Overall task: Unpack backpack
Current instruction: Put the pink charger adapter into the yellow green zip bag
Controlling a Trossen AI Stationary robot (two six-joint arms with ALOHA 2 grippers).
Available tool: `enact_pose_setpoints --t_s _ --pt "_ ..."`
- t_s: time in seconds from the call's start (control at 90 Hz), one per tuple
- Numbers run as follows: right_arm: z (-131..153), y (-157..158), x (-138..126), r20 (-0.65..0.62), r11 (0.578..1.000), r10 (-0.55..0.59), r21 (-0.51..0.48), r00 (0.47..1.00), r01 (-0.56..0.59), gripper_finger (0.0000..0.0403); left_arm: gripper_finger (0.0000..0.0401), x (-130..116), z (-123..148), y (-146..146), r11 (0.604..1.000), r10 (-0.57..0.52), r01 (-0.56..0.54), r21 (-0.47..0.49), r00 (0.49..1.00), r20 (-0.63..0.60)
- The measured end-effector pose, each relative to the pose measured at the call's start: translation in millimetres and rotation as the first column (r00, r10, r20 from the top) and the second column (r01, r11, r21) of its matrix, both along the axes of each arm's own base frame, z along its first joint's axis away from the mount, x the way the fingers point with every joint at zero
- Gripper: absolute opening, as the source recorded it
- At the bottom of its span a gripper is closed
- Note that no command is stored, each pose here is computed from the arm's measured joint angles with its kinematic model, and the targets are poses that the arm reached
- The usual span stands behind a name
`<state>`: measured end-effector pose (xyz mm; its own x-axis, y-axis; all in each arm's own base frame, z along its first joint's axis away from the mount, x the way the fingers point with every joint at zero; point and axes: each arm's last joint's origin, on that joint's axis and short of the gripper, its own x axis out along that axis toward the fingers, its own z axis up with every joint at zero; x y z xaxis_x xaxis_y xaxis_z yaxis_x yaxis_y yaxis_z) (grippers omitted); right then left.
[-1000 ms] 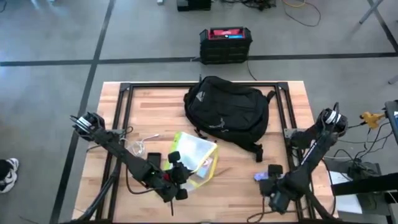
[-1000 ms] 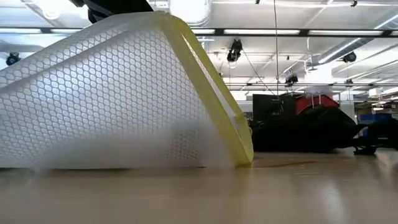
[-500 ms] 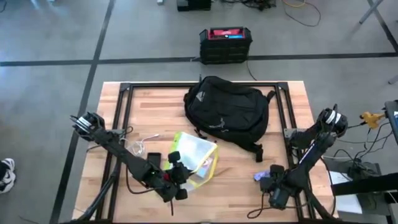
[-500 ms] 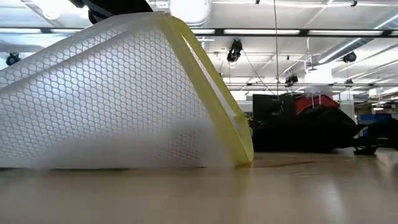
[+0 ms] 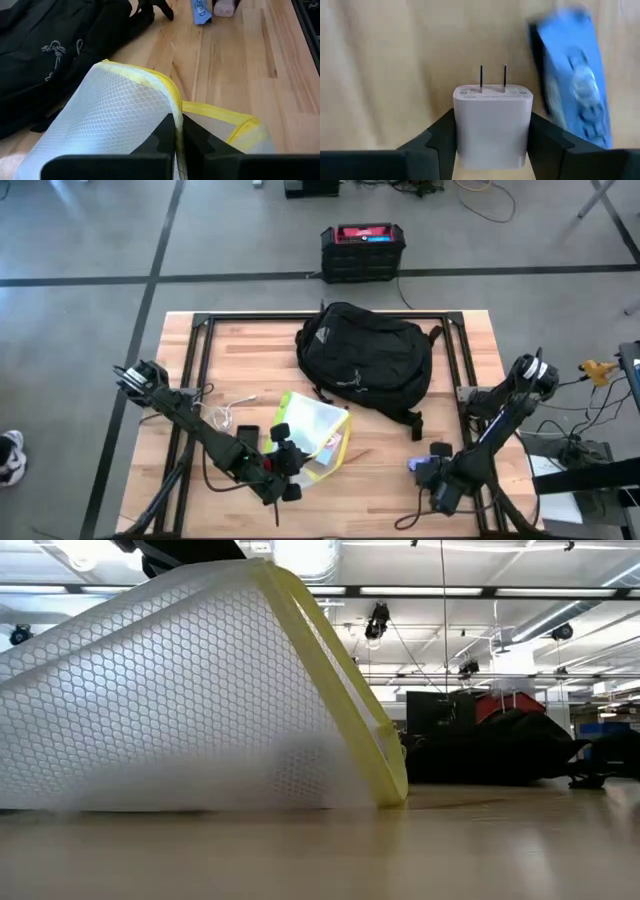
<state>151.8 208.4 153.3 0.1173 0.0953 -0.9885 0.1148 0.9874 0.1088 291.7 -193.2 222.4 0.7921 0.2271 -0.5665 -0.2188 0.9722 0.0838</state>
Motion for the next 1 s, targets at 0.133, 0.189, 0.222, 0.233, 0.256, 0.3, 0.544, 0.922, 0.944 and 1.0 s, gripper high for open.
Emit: enact_pose_setpoints --t_s 0.133,0.189,0.222,0.233,0.256,0.3,0.544,0.922,0.944,1.0 --pt "21 6 21 0.178 0.998 0.06 -0.031 0.982 -0.055 0.0166 0.0 0 0 -1 1.0 -0.019 0.019 -0.015 1.0 -0.012" --pt "29 7 35 0.289 0.993 0.106 -0.07 0.951 -0.09 0.0166 0.0 0 0 -1 0.999 -0.024 0.024 -0.022 1.0 -0.013" --pt "34 6 44 0.354 0.99 0.131 -0.103 0.926 -0.1 0.0166 0.0 1 0 -1 0.999 -0.027 0.026 -0.026 1.0 -0.013" --pt "36 5 47 0.372 0.988 0.138 -0.115 0.918 -0.102 0.0166 0.0 1 0 -1 0.999 -0.027 0.027 -0.028 1.0 -0.012" --pt "38 2 52 0.403 0.985 0.152 -0.139 0.902 -0.104 0.0166 0.0 1 0 -1 0.999 -0.028 0.028 -0.03 1.0 -0.01" --pt "40 -3 64 0.45 0.977 0.183 -0.18 0.874 -0.112 0.0166 0.0 1 0 -1 0.999 -0.029 0.028 -0.031 1.0 -0.008" --pt "27 -40 145 0.615 0.936 0.344 -0.28 0.709 -0.211 0.0166 0.0 1 0 -1 0.999 -0.047 0.047 -0.014 0.999 -0.012" --pt "12 -98 236 0.721 0.928 0.289 -0.373 0.63 0.0 0.0192 0.0 1 0 -1 0.998 -0.06 0.06 0.005 0.998 -0.016" --pt "13 -98 239 0.725 0.932 0.28 -0.363 0.629 0.004 0.021 0.0 1 0 -1 0.998 -0.061 0.061 0.006 0.998 -0.017" --pt "14 -98 246 0.723 0.935 0.267 -0.353 0.637 0.008 0.0266 0.0 1 0 -1 0.998 -0.059 0.059 0.007 0.998 -0.017"
